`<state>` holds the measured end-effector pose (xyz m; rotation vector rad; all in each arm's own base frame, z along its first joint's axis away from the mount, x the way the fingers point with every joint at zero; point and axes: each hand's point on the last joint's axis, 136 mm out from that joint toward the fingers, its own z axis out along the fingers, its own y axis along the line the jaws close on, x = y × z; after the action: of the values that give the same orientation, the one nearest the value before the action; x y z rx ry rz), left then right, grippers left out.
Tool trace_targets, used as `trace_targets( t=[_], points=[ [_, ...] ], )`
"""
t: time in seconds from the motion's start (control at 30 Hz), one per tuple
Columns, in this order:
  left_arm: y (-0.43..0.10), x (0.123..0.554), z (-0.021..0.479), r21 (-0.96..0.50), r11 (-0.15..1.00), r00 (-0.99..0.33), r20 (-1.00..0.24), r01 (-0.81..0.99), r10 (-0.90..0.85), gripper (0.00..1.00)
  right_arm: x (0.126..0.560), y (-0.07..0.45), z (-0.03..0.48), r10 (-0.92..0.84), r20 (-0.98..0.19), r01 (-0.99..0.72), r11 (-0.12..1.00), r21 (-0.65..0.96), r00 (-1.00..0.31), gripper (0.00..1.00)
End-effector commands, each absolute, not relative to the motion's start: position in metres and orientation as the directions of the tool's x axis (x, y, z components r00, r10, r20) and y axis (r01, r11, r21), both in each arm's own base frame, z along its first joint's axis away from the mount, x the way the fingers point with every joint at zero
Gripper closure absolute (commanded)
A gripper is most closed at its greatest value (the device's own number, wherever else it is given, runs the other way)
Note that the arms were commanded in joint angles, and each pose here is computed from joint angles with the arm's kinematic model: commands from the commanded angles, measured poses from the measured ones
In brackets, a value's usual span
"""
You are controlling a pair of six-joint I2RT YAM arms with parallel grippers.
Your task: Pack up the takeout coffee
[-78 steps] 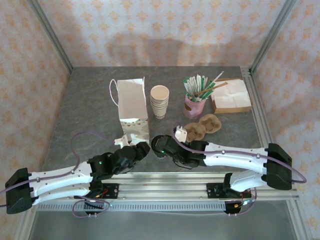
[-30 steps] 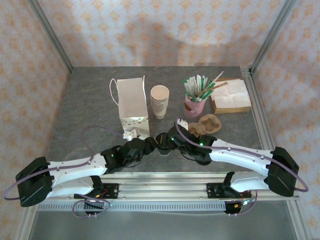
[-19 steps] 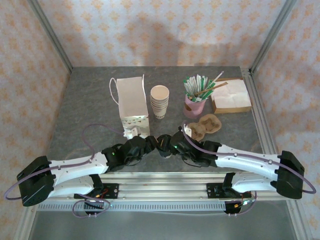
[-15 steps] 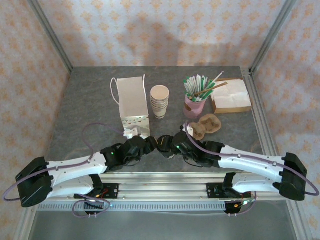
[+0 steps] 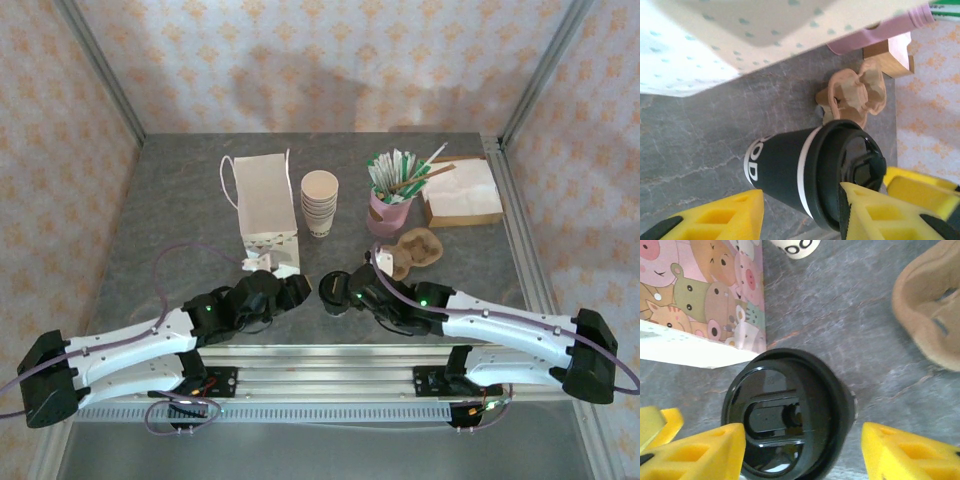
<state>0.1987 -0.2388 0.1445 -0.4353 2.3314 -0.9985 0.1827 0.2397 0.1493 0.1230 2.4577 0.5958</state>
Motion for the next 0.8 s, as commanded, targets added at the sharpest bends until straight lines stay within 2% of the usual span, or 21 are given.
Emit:
trace_targets(
  t=[0.0,0.33,0.6,0.77],
  points=[
    [-0.25,0.183,0.155,-0.755,0.653,-0.811,-0.344,-0.06,-0.473,0.57,0.19,0.221,0.162,0.203,-0.598,-0.029,0.934,0.355,-0.776,0.43],
    [-0.268,0.153,0.141,-0.825,0.554,-0.812,-0.246,-0.111,-0.53,0.62,0.198,0.24,0.155,0.15,-0.606,-0.073,0.942,0.328,-0.782,0.45],
    [-0.279,0.155,0.141,-0.864,0.489,-0.796,-0.207,-0.124,-0.568,0.62,0.202,0.245,0.143,0.14,-0.595,-0.066,0.948,0.311,-0.792,0.49],
    [-0.284,0.157,0.136,-0.862,0.486,-0.794,-0.193,-0.143,-0.576,0.61,0.202,0.246,0.138,0.144,-0.583,-0.061,0.946,0.317,-0.8,0.5]
  ],
)
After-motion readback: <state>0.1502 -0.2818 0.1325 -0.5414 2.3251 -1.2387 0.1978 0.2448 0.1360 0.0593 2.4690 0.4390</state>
